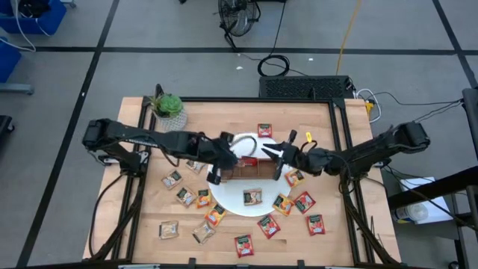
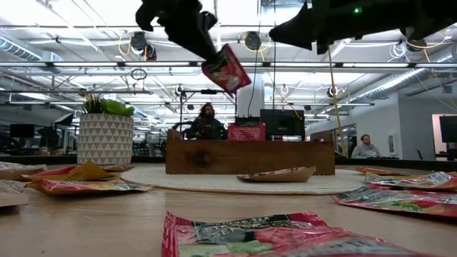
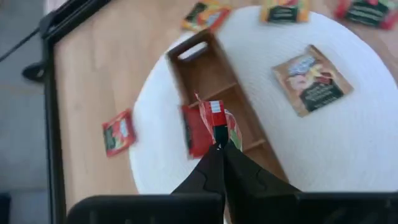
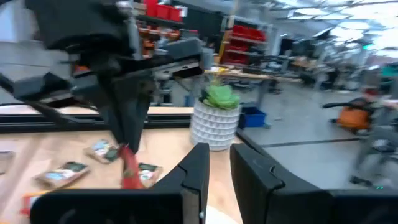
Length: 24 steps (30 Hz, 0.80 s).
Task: Pick & Place Tea
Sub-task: Put the red tea bag into the middle section of the wooden organizer
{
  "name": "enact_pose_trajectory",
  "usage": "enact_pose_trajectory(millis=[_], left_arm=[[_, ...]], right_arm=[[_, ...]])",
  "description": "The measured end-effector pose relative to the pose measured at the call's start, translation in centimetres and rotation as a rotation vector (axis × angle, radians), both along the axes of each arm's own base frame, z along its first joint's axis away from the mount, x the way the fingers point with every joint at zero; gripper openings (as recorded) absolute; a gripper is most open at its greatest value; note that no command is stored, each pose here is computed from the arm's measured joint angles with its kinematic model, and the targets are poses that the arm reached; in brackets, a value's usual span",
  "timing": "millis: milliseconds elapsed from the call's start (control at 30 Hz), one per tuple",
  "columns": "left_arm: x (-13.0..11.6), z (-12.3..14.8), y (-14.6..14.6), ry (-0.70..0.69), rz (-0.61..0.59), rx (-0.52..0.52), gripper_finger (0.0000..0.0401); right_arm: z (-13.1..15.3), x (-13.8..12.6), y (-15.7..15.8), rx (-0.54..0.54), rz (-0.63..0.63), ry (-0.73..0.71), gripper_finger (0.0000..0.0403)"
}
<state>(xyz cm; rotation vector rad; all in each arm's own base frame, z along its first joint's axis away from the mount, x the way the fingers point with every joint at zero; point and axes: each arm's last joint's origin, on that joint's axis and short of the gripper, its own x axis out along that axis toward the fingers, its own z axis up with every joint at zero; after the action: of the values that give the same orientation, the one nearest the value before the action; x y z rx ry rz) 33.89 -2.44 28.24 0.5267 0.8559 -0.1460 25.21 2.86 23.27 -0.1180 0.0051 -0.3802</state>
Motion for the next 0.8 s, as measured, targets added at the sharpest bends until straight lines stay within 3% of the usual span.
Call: enact_pose_trajectory(millis=[200,433,667,800], left_arm=[[3.0,-2.2,-0.8,0.195,-0.112,0.12,0.0],[6.1,-4.2,-0.1,0.272,-0.154,0.253,0.0],[6.7,-5.2,1.1,0.332,-0.159,0.255,0.0],[6.7,-5.1,1.3,0.319,-0.169,0.182,0.0]], right_arm=[[-0.1,-0.4,-0.8,0.049,0.022,0.046,0.0052],[-0.3,-0.4,-0.8,0.047,0.024,0.062,0.0052],[-0.5,-0.4,-0.8,0.044,0.024,0.084,0.0052],[-0.5,-0.4,-0.8,0.044,0.024,0.089,0.0052]])
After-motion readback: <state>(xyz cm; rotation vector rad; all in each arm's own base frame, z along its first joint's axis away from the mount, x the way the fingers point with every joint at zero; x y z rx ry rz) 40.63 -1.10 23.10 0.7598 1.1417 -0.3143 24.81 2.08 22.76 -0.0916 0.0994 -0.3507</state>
